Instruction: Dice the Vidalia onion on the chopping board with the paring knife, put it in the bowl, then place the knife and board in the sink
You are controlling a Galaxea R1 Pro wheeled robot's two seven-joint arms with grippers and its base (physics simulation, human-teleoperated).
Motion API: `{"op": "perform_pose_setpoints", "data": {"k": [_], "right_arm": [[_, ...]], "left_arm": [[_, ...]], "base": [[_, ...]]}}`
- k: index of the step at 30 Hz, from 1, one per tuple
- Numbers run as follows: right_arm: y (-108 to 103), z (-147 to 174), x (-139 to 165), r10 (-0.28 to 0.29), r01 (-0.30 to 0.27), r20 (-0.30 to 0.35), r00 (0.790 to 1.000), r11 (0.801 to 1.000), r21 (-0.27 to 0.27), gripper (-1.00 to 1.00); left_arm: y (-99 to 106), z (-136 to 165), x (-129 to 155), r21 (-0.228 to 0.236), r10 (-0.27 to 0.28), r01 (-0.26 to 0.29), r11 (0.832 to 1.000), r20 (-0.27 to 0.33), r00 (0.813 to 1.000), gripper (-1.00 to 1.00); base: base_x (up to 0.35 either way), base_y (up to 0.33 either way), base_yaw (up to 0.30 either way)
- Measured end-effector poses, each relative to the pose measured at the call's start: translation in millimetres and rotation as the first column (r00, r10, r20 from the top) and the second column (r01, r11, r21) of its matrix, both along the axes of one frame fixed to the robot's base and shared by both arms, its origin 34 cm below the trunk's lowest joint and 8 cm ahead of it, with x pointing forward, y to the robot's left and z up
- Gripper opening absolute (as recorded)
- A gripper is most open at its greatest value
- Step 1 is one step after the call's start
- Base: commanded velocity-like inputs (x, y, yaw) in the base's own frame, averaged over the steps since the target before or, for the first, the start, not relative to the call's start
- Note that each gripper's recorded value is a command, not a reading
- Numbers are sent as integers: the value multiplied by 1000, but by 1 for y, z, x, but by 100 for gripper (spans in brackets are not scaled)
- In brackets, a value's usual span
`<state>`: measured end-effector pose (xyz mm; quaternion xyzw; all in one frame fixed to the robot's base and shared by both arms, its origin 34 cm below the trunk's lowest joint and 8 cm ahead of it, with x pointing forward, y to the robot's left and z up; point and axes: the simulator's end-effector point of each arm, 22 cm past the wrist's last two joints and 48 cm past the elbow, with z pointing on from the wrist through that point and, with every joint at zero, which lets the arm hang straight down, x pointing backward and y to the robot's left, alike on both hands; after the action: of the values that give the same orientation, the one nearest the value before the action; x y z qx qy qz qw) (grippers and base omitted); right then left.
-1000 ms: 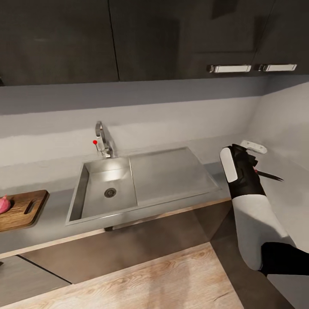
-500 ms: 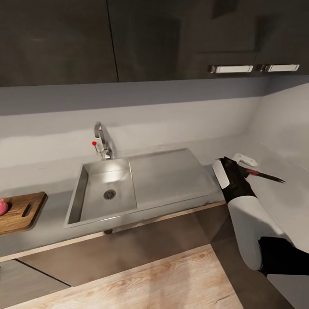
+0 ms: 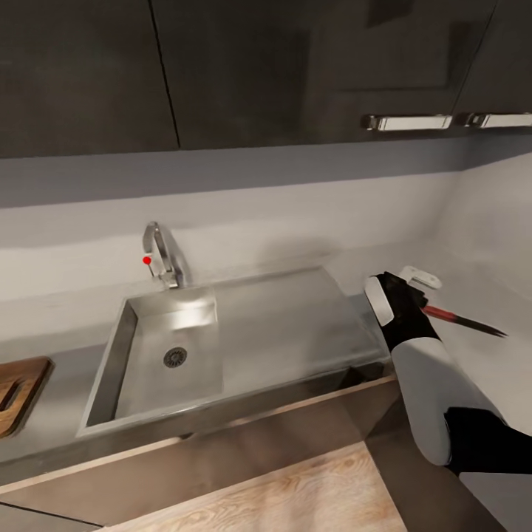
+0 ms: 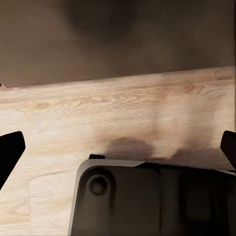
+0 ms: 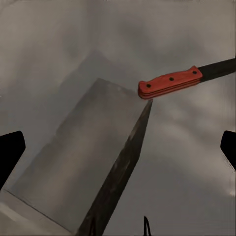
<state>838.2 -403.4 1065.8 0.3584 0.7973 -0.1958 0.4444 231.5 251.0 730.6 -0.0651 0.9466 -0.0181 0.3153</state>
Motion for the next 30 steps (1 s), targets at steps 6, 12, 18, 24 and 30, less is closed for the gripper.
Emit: {"op": "perform_pose_setpoints", "data": {"k": [6, 12, 18, 24, 30], "right_arm": [[-2, -4, -1, 0, 0, -9, 1000, 1000, -3, 100], [-3, -16, -4, 2, -2, -39, 999, 1000, -4, 100], [-1, -17, -1, 21, -21, -31, 999, 1000, 6, 100], [-15, -29, -11, -40, 42, -32, 999, 996, 81, 100], [-35, -47, -29, -137, 142, -40, 990, 972, 188, 100]], "left_arm": [[1, 0, -1, 1, 0, 0, 1000, -2, 1000, 100], [1, -3, -7, 1, 3, -3, 1000, -17, 1000, 100], [1, -6, -13, 1, 3, -3, 1000, -30, 1000, 100], [1, -7, -14, 2, 3, -3, 1000, -32, 999, 100], [1, -7, -14, 1, 3, -3, 1000, -33, 999, 100]], "base": [[42, -41, 0], [2, -2, 0], [0, 0, 0], [0, 0, 0], [0, 0, 0]]}}
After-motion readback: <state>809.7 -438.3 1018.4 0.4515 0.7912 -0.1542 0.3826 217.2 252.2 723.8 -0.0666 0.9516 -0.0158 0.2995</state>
